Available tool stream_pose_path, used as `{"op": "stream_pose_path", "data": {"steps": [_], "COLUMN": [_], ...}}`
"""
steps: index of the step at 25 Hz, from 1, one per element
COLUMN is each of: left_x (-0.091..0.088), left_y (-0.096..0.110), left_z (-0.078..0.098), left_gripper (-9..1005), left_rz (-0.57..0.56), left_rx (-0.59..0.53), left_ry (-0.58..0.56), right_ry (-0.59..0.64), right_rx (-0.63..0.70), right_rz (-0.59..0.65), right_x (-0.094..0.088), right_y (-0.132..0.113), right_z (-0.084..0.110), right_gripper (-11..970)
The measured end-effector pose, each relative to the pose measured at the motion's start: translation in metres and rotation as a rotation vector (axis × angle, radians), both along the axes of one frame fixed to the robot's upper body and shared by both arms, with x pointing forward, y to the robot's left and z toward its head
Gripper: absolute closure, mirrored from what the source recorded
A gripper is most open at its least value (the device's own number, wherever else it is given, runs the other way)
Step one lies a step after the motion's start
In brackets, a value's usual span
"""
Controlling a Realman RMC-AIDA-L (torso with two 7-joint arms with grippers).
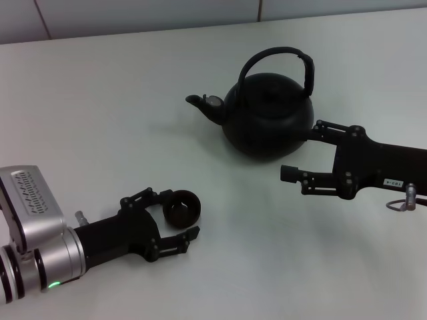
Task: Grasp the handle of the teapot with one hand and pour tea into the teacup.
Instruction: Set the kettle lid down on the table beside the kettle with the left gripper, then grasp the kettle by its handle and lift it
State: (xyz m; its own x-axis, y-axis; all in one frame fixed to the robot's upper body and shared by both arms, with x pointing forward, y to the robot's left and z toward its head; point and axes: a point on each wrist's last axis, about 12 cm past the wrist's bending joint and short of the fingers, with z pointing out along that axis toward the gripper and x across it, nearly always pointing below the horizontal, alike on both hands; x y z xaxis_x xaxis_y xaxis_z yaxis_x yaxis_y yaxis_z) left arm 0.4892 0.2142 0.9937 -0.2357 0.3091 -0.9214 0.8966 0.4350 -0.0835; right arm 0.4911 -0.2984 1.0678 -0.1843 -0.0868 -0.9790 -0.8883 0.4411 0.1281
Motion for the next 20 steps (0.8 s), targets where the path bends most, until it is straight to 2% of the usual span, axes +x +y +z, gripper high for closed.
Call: {"op": "stream_pose_path", "data": {"steps": [3,13,20], "left_x": [0.000,-0.008,-0.019], "left_y": [-0.001,0.004,0.009], "left_z": [0.002,0.011,0.020], "left_gripper": [125,123,124], "left_rz": [-0.003,0.000,-0.031], "left_rx": [-0.008,-0.058,-0.143], "left_ry": [-0.008,-0.055,-0.079], "right_ry": [0.000,0.001,-0.001], "right_rx": [0.000,0.001,0.000], "right_rz": [0.000,0.000,0.000], "right_x": [0.000,0.000,0.000], "right_y": [0.000,0.000,0.000], "right_z": [0.000,0.000,0.000], "right_gripper": [139,137,139]}}
